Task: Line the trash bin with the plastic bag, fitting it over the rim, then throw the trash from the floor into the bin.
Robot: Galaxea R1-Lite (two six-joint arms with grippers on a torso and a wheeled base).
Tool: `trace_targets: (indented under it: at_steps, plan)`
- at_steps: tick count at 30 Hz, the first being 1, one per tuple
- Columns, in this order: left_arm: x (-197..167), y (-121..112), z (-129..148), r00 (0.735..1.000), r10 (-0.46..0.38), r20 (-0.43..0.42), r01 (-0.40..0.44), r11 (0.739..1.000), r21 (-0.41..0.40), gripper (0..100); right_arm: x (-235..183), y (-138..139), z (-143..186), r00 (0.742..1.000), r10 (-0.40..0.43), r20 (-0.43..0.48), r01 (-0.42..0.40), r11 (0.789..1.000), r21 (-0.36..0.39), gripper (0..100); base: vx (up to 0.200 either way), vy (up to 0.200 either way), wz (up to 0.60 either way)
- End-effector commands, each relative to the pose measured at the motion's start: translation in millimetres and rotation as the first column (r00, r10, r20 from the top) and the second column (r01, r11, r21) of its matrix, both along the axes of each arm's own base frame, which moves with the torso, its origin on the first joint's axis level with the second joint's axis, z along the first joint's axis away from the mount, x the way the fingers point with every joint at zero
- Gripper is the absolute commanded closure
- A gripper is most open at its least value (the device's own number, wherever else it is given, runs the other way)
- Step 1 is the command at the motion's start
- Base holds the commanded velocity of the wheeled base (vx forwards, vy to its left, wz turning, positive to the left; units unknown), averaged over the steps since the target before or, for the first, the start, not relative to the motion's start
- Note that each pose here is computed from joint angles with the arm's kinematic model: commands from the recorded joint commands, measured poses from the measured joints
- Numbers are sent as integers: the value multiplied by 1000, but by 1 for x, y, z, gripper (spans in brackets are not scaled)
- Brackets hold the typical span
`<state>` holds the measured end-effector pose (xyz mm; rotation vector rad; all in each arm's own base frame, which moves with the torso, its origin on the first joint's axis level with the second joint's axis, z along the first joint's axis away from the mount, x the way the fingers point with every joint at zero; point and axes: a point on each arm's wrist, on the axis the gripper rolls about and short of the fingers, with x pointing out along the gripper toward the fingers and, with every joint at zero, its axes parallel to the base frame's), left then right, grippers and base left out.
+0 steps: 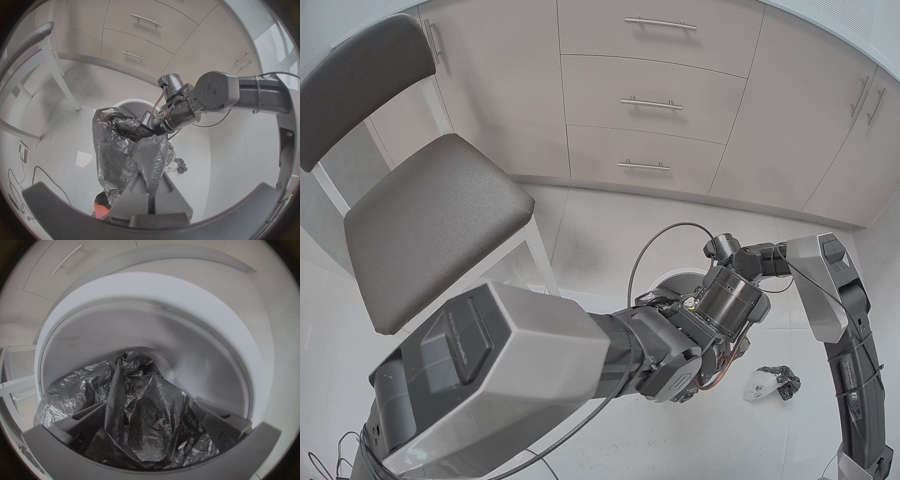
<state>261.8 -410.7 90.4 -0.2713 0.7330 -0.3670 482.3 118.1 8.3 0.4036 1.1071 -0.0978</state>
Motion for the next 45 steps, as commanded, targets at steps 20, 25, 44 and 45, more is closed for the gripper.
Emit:
trace_targets:
  at_steps: [20, 25, 44, 45]
  plan:
    - [6, 4, 1, 1000, 16, 1, -16, 1000, -2, 100, -25, -28, 104, 996, 57, 62, -56, 998, -11, 0, 0, 0, 0]
    - [6, 4, 0, 1000, 16, 0, -16, 1000, -1, 100, -10, -35, 78, 995, 51, 86, -44, 996, -81, 0, 0, 0, 0]
    - [6, 4, -1, 1000, 17, -1, -17, 1000, 0, 100, -9, -41, -2, 984, 104, -148, -126, 982, -144, 0, 0, 0, 0]
    - [6, 4, -1, 1000, 16, -2, -16, 1000, -1, 100, -11, -41, -4, 978, 116, -174, -142, 979, -149, 0, 0, 0, 0]
